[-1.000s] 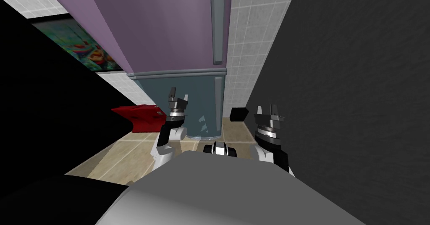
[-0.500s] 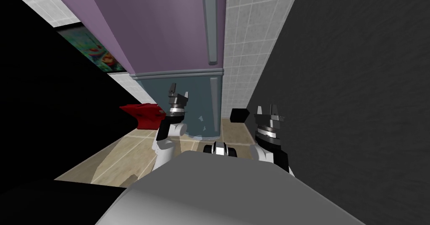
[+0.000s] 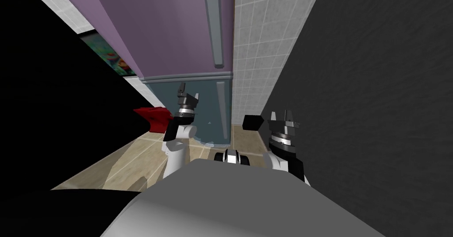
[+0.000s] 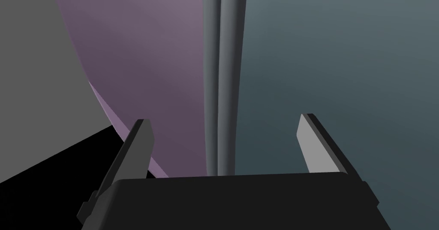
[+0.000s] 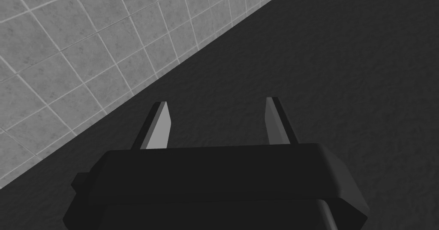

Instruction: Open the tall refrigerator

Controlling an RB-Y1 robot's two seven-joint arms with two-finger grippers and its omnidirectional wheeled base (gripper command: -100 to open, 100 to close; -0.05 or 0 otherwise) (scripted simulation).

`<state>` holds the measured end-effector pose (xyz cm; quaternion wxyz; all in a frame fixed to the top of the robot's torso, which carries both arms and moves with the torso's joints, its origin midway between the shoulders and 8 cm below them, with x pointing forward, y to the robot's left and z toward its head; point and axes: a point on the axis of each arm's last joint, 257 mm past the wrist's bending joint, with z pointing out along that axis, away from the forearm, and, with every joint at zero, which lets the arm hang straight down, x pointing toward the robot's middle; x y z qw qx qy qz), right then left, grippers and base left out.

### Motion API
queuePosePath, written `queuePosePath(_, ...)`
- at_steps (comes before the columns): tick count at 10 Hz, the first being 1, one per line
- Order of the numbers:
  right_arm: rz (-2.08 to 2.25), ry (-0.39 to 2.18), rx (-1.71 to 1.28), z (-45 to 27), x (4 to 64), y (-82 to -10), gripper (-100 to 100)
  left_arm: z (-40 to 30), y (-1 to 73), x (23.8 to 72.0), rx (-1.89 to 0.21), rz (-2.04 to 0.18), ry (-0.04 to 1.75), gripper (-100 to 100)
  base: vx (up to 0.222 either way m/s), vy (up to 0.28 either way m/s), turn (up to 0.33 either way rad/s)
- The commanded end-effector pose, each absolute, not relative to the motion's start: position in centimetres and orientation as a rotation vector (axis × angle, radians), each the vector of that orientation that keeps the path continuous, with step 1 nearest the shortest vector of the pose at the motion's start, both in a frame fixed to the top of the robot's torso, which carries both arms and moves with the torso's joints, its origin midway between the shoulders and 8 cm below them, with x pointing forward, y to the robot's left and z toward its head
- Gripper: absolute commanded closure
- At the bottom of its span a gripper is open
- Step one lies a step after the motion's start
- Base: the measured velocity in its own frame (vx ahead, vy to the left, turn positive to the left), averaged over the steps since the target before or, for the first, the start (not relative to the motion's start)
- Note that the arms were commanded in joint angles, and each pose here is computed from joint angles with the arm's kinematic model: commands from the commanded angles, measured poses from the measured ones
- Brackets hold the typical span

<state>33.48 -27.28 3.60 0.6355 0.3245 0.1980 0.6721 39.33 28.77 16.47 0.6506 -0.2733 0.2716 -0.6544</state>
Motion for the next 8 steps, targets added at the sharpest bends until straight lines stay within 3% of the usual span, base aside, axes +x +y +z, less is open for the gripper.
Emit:
queuePosePath(1, 1.536, 0.452, 0.741, 3.6, 33.5, -27.3, 0, 17.4, 28.7, 40.1, -0.641, -1.500, 0.621, -100, 0.024, -0.079, 0.080)
queuePosePath(8, 1.536, 0.452, 0.741, 3.6, 33.5, -27.3, 0, 19.5, 28.6, 41.7, -0.702, -1.538, 0.634, -100, 0.019, -0.091, 0.078)
